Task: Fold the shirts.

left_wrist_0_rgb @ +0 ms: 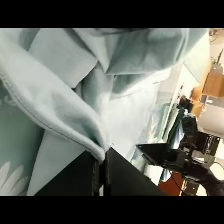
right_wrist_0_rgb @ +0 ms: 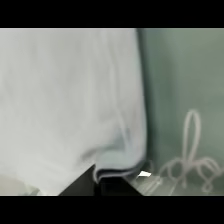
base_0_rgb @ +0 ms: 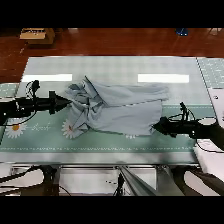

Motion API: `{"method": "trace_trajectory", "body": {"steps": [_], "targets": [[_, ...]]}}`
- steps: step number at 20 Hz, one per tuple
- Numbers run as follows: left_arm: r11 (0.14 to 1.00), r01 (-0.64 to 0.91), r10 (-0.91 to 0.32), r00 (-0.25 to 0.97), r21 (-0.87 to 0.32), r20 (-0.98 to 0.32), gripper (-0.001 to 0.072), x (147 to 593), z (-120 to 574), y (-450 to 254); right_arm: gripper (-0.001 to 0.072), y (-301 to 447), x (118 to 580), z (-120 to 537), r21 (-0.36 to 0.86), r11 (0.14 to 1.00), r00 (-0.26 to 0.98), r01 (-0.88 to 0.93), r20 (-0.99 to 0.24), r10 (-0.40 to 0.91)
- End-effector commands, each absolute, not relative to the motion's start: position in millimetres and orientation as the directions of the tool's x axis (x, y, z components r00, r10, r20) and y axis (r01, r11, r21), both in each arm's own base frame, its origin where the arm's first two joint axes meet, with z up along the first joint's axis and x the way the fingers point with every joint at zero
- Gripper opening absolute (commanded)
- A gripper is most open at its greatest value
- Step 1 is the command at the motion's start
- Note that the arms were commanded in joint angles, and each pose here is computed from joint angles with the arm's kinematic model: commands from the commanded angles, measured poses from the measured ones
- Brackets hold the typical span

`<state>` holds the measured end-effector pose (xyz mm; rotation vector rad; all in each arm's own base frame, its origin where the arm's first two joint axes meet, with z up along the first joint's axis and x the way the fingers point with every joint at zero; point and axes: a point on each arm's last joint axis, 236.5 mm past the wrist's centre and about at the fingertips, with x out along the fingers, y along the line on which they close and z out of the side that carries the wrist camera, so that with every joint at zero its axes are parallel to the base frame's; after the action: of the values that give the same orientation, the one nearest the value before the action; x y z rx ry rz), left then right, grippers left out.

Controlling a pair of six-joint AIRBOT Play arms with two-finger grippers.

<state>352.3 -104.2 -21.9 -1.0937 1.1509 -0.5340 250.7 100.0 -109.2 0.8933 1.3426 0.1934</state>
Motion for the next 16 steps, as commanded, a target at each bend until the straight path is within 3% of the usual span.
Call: {"method": "trace_trajectory", "body": {"steps": [1,4,6,8,10,13,14,16], "targets": [[0.345,-0.076,-0.847,0.403,-0.935,-0.346,0.0028,370,17,-109,0.0024,123,278,-79,0.736,0.634,0.333,0.237,-0.675,0.659],[0.26,0.203,-0.911,0.375,-0.944,-0.17,0.0026,382,104,-118,0.0024,143,293,-7,0.784,0.619,0.288,-0.051,-0.582,0.761],[0.28,0.413,-0.917,0.382,-0.867,-0.114,0.0026,387,178,-119,0.0024,143,315,62,0.742,0.629,0.365,-0.231,-0.533,0.763],[0.364,0.608,-0.897,0.434,-0.705,-0.089,0.0026,381,267,-117,0.0024,136,339,164,0.606,0.676,0.538,-0.419,-0.434,0.722],[0.454,0.742,-0.864,0.502,-0.493,-0.039,0.0026,356,359,-119,0.0024,119,348,286,0.391,0.764,0.743,-0.514,-0.242,0.624],[0.673,0.733,-0.73,0.68,-0.102,0.068,0.0026,300,478,-118,0.0023,80,307,457,0.062,0.91,0.908,-0.41,0.126,0.401],[0.758,0.652,-0.643,0.751,-0.015,0.149,0.0026,278,517,-113,0.0023,68,284,499,0.017,0.939,0.916,-0.345,0.223,0.332],[0.878,0.47,-0.473,0.82,0.092,0.323,0.0026,226,577,-99,0.0023,50,247,542,0.012,0.969,0.924,-0.248,0.303,0.233]]}}
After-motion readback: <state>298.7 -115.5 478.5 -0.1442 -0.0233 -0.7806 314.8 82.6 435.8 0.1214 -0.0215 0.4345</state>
